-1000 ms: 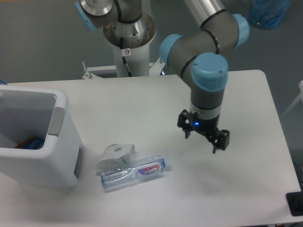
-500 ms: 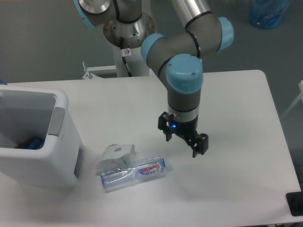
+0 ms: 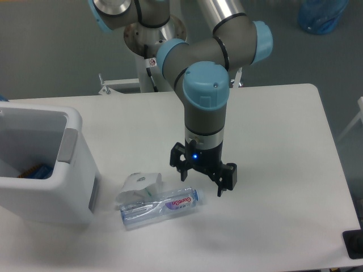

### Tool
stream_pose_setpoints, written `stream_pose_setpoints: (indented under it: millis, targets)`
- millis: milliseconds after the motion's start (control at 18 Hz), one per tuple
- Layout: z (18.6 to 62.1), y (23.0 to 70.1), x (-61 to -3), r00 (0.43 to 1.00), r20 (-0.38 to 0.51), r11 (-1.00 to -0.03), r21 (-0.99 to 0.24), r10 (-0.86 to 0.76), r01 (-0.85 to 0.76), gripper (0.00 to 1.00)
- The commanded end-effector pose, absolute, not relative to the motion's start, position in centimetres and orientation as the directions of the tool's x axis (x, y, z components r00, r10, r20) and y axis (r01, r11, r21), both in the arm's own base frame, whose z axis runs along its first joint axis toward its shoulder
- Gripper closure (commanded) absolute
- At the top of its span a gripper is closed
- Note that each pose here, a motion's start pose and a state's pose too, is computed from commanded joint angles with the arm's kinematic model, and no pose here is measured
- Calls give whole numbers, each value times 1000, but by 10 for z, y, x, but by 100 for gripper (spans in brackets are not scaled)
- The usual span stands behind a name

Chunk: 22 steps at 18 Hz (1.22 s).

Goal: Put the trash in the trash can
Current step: 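Move the gripper over the clear water bottle and lower it, then close the gripper on the water bottle's cap end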

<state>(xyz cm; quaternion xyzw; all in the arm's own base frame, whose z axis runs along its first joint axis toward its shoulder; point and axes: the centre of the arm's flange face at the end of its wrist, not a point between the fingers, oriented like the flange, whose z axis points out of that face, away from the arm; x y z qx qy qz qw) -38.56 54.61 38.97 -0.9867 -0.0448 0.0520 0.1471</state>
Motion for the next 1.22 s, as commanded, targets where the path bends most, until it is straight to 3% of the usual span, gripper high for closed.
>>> stream_pose_setpoints:
  millis: [222, 611, 1056, 1222]
  targets:
    - [388, 550, -380, 976, 2, -920, -334, 217, 205, 0]
    - [356, 569, -361, 986, -18, -920, -362, 165, 148, 0]
    - [277, 601, -320, 997, -78, -983, -181, 27, 12, 0]
    - [276, 616, -306, 995, -90, -984, -168, -43, -58, 0]
